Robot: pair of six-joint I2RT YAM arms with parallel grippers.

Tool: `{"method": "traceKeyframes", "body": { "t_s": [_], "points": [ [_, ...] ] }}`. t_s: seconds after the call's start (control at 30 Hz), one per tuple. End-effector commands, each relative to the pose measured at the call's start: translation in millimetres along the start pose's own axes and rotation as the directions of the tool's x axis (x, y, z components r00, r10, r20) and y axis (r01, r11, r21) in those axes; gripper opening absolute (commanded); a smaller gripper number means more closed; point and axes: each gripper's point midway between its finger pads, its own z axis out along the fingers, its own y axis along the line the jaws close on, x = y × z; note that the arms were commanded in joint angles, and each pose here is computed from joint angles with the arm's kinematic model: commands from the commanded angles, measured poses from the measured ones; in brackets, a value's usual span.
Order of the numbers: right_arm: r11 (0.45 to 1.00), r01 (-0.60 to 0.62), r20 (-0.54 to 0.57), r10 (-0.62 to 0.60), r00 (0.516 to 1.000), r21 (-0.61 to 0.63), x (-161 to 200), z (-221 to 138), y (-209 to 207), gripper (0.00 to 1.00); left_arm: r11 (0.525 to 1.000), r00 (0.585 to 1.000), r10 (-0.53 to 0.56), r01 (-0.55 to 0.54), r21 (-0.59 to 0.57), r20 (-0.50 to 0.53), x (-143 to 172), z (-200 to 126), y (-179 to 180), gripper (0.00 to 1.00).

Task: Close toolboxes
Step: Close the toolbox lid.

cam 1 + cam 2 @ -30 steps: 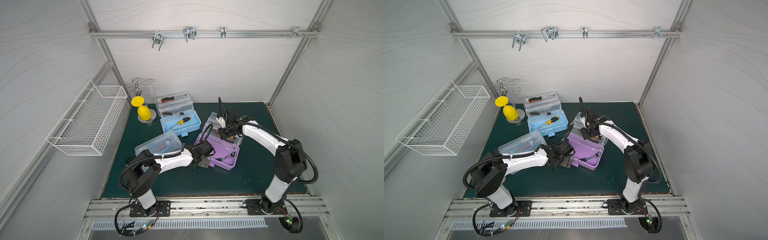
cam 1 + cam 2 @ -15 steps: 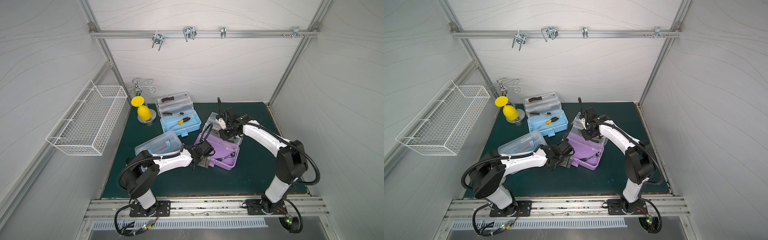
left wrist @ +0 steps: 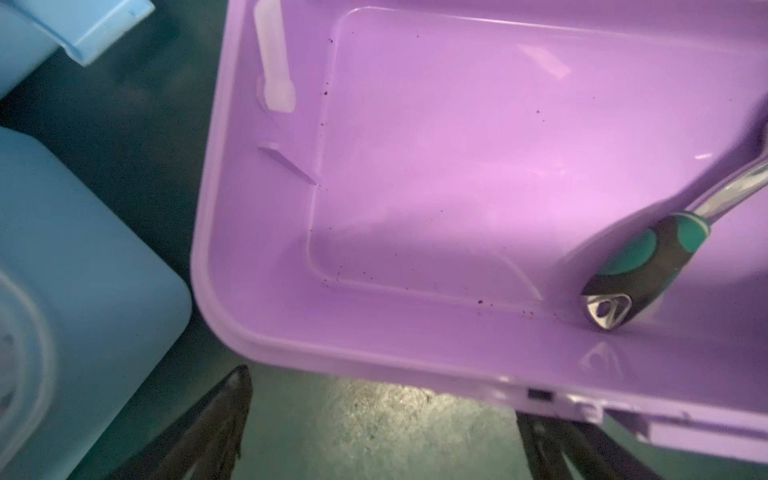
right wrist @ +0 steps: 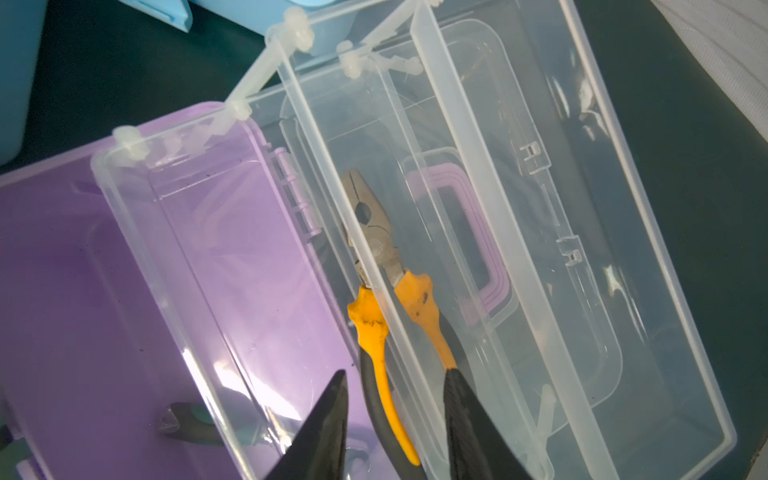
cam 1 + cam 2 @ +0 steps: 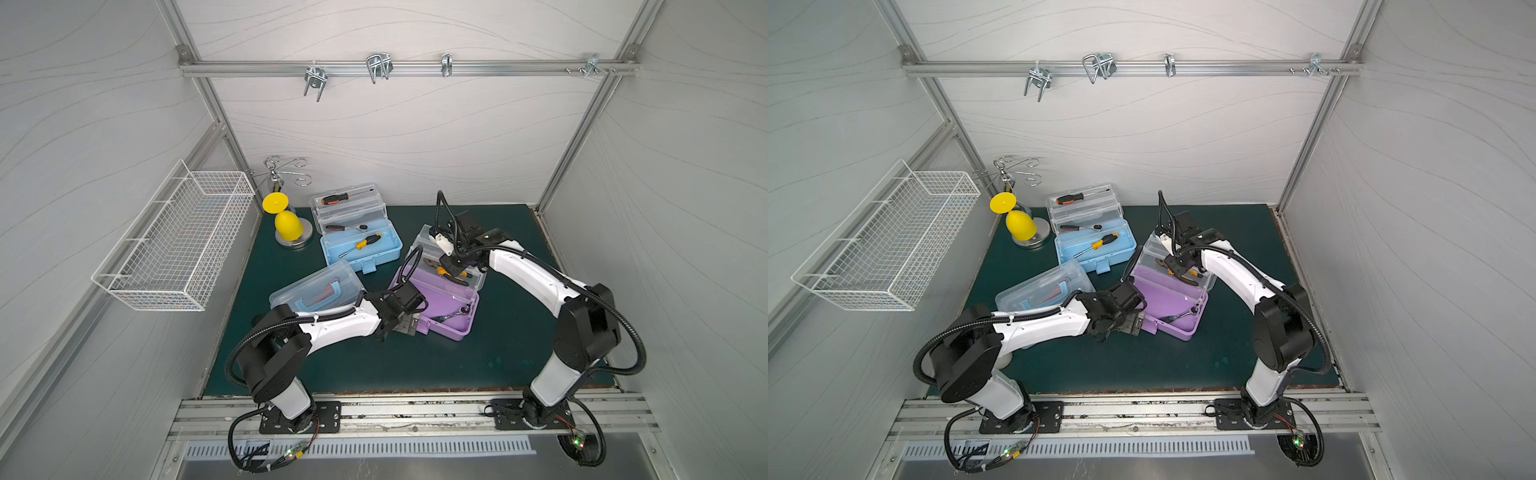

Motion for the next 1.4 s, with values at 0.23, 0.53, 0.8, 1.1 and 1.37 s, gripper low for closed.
{"method": "traceKeyframes", "body": {
  "t_s": [0.23, 0.53, 0.8, 1.1, 1.37],
  "points": [
    [0.993, 0.034, -0.044, -0.039, 0.998, -0.111, 11, 15, 13, 0.4, 0.998, 0.999, -0.038, 0.04, -0.052, 0.037, 2, -7, 15, 0.98],
    [0.993, 0.024, -0.06, -0.031, 0.998, -0.117, 11, 24, 14, 0.35, 0.998, 0.999, -0.034, 0.035, -0.057, 0.032, 1, 0, 12, 0.98],
    [0.993, 0.033, -0.116, -0.046, 0.992, -0.111, 21, 29, 17, 0.05, 0.999, 0.999, -0.017, 0.019, -0.048, 0.046, -10, 3, 4, 0.98],
    [0.995, 0.006, -0.13, -0.018, 0.991, -0.095, 33, 25, 24, 0.0, 0.999, 0.998, 0.018, -0.016, -0.042, 0.063, -28, 5, -7, 0.98],
    [0.98, -0.057, -0.086, 0.041, 0.995, -0.191, 30, 11, 55, 0.0, 0.999, 0.998, 0.022, -0.02, -0.043, 0.059, -30, 7, -8, 0.98]
  ]
}}
